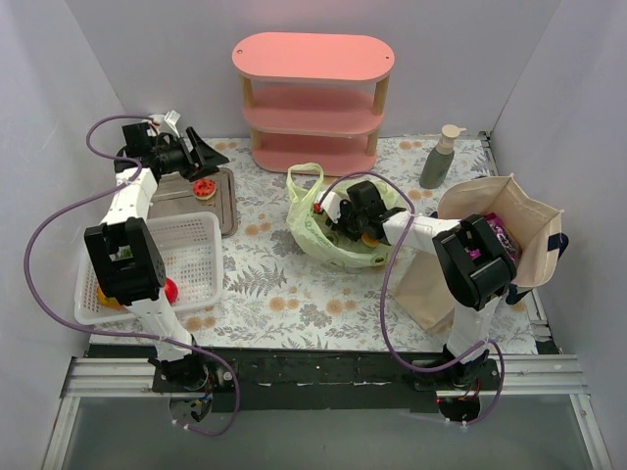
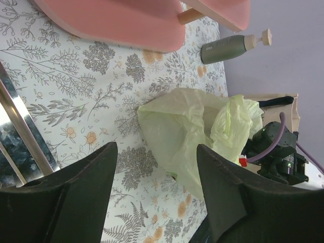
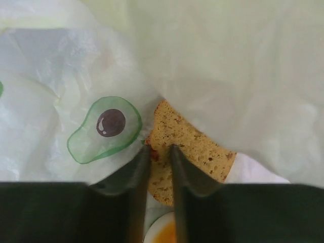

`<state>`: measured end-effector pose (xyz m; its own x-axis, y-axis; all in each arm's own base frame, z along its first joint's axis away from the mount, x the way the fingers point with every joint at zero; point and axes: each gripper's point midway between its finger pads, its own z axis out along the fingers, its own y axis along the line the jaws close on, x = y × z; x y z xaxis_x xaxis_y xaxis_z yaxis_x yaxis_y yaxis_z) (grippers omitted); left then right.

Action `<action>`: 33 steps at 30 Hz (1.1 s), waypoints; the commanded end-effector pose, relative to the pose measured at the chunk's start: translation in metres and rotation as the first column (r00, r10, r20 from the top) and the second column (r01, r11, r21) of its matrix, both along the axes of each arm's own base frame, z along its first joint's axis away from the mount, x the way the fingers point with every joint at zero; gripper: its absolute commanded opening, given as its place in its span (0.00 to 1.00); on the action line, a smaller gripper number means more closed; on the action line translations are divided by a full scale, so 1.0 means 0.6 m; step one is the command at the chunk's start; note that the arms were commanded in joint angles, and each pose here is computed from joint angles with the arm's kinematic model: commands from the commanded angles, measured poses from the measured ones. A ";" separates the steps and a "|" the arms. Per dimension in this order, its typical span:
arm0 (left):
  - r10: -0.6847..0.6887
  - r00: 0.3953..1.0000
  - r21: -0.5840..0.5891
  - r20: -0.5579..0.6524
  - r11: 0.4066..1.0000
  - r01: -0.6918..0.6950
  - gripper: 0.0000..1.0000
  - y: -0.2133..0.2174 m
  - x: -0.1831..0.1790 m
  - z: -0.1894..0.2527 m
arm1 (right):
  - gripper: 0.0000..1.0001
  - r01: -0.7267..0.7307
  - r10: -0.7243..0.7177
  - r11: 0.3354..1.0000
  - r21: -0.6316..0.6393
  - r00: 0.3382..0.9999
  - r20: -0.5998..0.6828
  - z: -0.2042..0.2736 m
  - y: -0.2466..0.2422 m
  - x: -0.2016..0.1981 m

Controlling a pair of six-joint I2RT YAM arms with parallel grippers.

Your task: Untie the knot of the grocery bags and take out the mixed food

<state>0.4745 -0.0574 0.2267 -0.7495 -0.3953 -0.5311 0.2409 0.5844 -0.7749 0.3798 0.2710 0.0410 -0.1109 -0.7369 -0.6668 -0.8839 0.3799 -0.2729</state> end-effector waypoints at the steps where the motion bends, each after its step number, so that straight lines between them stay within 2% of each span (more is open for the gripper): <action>1: -0.019 0.998 0.003 0.065 1.000 0.019 0.63 -0.009 -0.018 0.043 | 0.17 0.013 -0.014 1.000 0.020 0.997 0.077 0.030 0.002 0.025; 6: -0.063 0.994 -0.014 0.089 0.998 0.065 0.64 -0.017 -0.026 0.047 | 0.01 0.023 -0.038 0.992 0.121 0.991 0.130 0.114 0.008 0.020; 11: -0.058 0.992 0.029 0.116 0.998 0.056 0.64 -0.013 -0.016 0.039 | 0.01 -0.037 0.015 0.981 0.190 0.993 0.115 0.199 0.004 -0.037; 13: -0.058 0.989 0.089 0.135 0.995 0.047 0.64 -0.011 -0.008 0.028 | 0.01 -0.051 0.037 0.982 0.181 0.996 0.079 0.205 -0.004 -0.061; 18: -0.092 0.985 0.086 0.144 0.993 0.080 0.64 -0.028 -0.003 0.034 | 0.01 -0.122 0.119 0.971 0.208 0.992 0.028 0.239 -0.015 -0.114; 20: -0.122 0.980 0.091 0.158 0.990 0.108 0.64 -0.039 -0.007 0.036 | 0.01 -0.168 0.176 0.963 0.212 0.984 -0.022 0.238 -0.022 -0.148; 22: -0.160 0.972 0.120 0.173 0.983 0.140 0.65 -0.058 -0.012 0.032 | 0.01 -0.274 0.293 0.934 0.229 0.955 -0.055 0.238 -0.018 -0.184; 24: -0.199 0.961 0.153 0.193 0.973 0.171 0.65 -0.081 -0.016 0.030 | 0.01 -0.314 0.353 0.921 0.232 0.924 -0.149 0.219 -0.025 -0.222; 28: -0.260 0.940 0.182 0.220 0.958 0.223 0.66 -0.121 -0.024 0.034 | 0.01 -0.277 0.312 0.942 0.187 0.929 -0.196 0.183 -0.049 -0.224; 33: -0.285 0.937 0.162 0.202 0.953 0.255 0.66 -0.142 -0.034 0.028 | 0.01 -0.328 0.346 0.938 0.117 0.912 -0.218 0.187 -0.076 -0.224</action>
